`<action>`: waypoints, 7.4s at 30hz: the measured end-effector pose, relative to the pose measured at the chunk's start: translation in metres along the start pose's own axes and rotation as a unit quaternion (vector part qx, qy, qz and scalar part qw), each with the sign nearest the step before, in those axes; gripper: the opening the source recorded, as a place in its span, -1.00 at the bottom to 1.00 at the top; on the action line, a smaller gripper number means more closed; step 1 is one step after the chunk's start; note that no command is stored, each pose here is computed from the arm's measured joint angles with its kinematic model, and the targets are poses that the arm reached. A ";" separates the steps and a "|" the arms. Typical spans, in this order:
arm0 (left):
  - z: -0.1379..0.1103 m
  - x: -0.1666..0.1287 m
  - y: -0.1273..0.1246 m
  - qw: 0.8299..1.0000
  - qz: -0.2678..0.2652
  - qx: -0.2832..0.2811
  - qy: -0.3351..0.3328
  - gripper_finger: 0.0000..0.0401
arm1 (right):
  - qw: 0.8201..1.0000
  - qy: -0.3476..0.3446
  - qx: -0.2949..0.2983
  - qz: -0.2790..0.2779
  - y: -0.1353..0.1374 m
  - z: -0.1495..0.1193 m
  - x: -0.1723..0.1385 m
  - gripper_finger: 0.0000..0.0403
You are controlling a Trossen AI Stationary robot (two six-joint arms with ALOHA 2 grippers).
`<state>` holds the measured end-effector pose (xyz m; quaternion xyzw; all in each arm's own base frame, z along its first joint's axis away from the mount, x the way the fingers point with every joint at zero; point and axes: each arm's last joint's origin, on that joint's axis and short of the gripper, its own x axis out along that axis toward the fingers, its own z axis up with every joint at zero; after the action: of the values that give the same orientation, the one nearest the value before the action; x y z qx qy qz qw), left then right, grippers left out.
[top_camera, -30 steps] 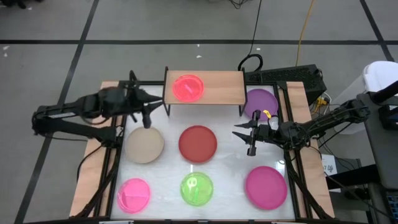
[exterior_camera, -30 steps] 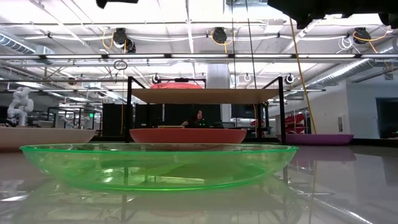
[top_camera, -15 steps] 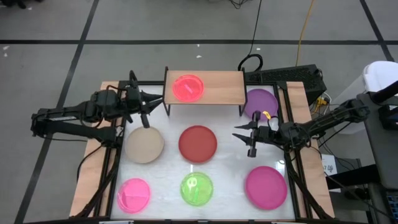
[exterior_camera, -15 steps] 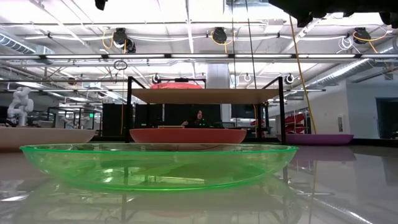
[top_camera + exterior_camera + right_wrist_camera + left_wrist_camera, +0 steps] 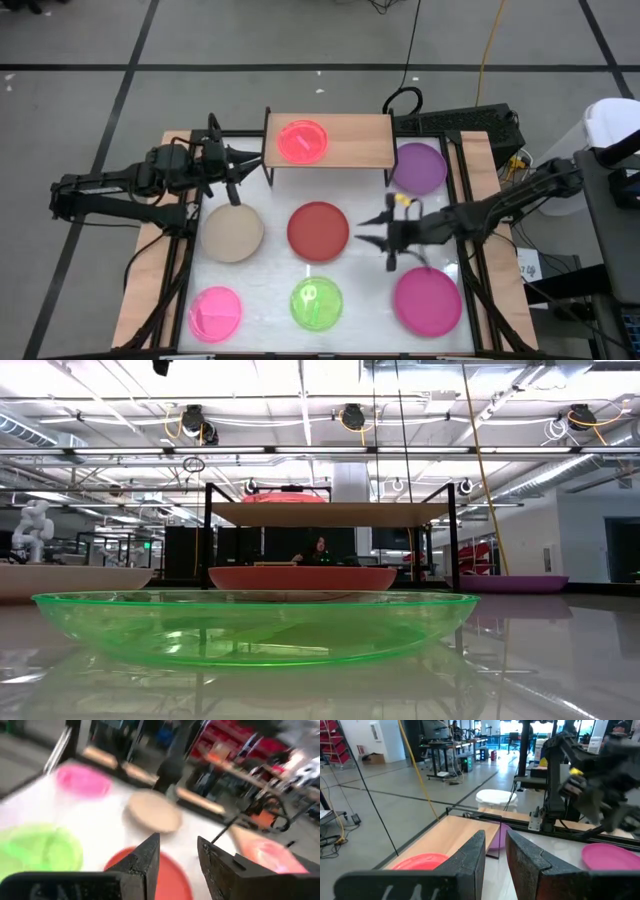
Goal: Place and stack plates onto a shelf
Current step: Stack the small green plate on top of the small pink plate on the shelf
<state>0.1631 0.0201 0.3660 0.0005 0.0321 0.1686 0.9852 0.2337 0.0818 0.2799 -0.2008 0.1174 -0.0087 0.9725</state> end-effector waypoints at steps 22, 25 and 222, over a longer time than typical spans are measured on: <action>0.000 0.000 0.000 1.000 0.000 0.000 0.000 -0.59 | 0.945 0.119 -0.125 0.277 0.129 -0.098 0.079 -0.43; 0.000 0.000 0.000 1.000 0.000 0.000 0.000 -0.59 | 0.935 0.116 -0.169 0.290 0.138 -0.105 0.080 -0.43; 0.000 0.000 0.000 1.000 0.000 0.000 0.000 -0.59 | 0.889 0.239 0.306 0.242 0.106 -0.099 0.168 -0.93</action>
<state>0.1632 0.0202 0.3661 0.0007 0.0320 0.1689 0.9851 0.3711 0.1299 0.1125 0.1491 0.3830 0.1440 0.9002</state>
